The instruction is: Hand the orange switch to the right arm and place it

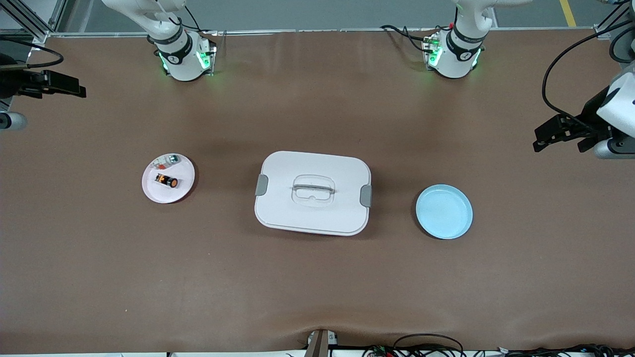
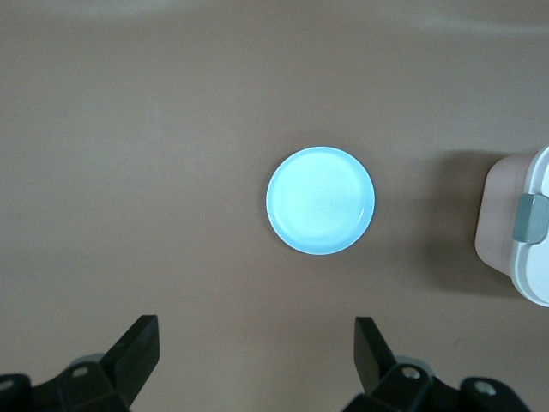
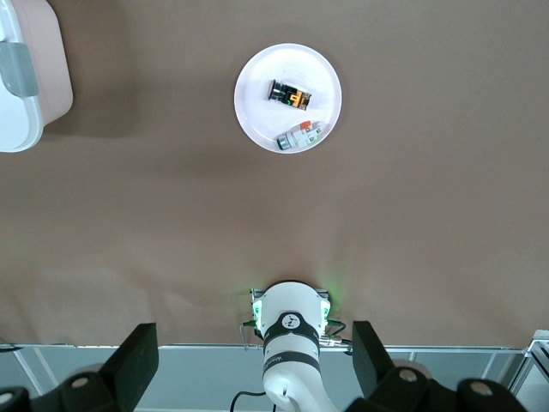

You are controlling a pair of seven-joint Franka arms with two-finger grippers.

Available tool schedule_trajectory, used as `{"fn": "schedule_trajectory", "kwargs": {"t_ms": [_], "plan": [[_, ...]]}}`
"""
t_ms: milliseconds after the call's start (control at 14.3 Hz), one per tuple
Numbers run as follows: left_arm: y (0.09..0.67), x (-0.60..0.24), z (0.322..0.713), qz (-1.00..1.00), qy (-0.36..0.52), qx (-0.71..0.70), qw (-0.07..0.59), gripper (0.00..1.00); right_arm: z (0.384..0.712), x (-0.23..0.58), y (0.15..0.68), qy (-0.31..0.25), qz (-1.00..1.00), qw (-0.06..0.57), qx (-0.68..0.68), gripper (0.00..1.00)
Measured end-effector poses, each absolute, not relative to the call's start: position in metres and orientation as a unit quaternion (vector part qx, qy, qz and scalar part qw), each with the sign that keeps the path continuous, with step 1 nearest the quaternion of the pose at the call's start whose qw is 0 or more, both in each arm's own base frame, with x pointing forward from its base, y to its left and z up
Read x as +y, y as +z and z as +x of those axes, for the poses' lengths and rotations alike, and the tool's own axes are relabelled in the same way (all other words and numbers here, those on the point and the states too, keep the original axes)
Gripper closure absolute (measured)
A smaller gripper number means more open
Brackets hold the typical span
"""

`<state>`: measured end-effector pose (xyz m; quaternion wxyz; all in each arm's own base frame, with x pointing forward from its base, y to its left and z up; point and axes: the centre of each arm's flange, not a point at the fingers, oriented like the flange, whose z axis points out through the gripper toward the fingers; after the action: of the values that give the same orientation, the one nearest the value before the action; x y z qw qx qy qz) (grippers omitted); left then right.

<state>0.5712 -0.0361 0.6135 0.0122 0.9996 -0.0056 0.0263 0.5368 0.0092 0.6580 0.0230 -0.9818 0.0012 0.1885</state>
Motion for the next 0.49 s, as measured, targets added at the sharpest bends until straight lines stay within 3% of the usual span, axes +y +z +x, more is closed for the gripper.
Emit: {"fn": "schedule_trajectory", "kwargs": {"t_ms": [490], "plan": [[0.6135, -0.0361, 0.5712, 1.000, 0.026, -0.006, 0.012, 0.00, 0.5375, 0.0063, 0.6567, 0.188, -0.982, 0.023, 0.004, 0.00]]}}
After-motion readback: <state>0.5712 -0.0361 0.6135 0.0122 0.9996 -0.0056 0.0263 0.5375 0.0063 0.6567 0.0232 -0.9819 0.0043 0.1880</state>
